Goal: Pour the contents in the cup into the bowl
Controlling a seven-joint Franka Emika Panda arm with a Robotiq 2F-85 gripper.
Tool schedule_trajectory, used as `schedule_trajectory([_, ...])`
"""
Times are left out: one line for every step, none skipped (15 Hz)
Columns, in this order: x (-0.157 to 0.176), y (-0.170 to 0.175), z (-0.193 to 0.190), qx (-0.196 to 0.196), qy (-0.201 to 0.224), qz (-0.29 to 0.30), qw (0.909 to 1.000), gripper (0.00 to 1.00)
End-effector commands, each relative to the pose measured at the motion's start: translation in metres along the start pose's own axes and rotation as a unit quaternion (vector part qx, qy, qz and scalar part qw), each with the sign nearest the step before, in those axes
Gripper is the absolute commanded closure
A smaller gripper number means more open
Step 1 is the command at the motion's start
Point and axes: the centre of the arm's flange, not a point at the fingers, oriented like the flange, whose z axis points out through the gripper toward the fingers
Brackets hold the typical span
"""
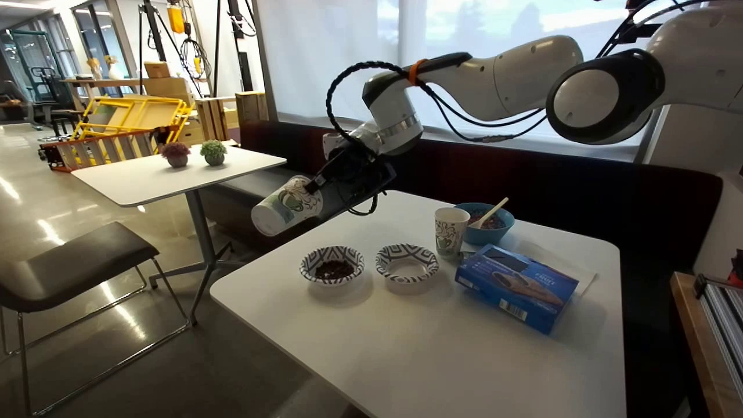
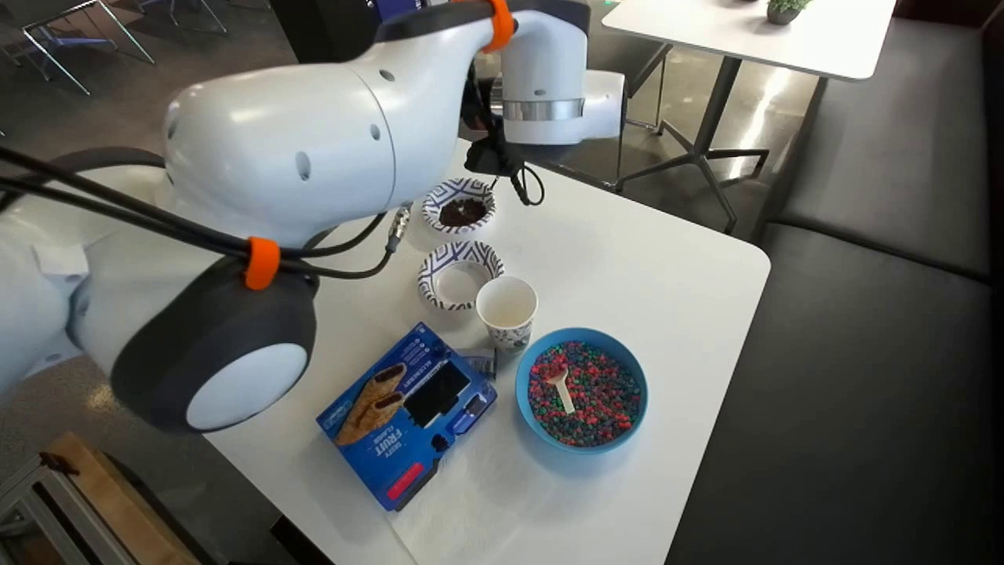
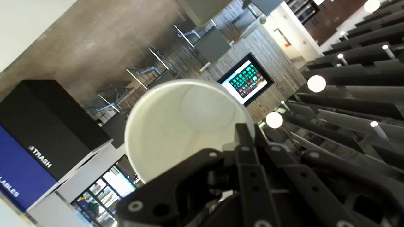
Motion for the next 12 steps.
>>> schedule_trajectory([0.024,-0.036,0.007,-0.083,-0.052,0.001,0.9952,0.99])
schedule_trajectory([0.03,-0.037,0.005,-0.108,-0.06,0.001,0.9924,0.99])
schedule_trajectory([0.035,-0.038,0.001,-0.131,-0.067,0.006,0.9891,0.99])
schedule_trajectory([0.038,-0.038,-0.002,-0.155,-0.075,0.01,0.985,0.99])
schedule_trajectory([0.042,-0.038,-0.005,-0.178,-0.083,0.015,0.9804,0.99])
schedule_trajectory([0.042,-0.036,-0.009,-0.202,-0.09,0.02,0.975,0.99])
schedule_trajectory([0.04,-0.033,-0.012,-0.226,-0.096,0.026,0.9691,0.99])
schedule_trajectory([0.037,-0.03,-0.015,-0.248,-0.1,0.035,0.963,0.99])
schedule_trajectory([0.033,-0.027,-0.018,-0.27,-0.105,0.043,0.956,0.99])
schedule_trajectory([0.029,-0.026,-0.023,-0.294,-0.109,0.049,0.9483,0.99])
schedule_trajectory([0.026,-0.026,-0.026,-0.316,-0.113,0.058,0.9403,0.99])
schedule_trajectory([0.024,-0.026,-0.03,-0.338,-0.117,0.065,0.9315,0.99])
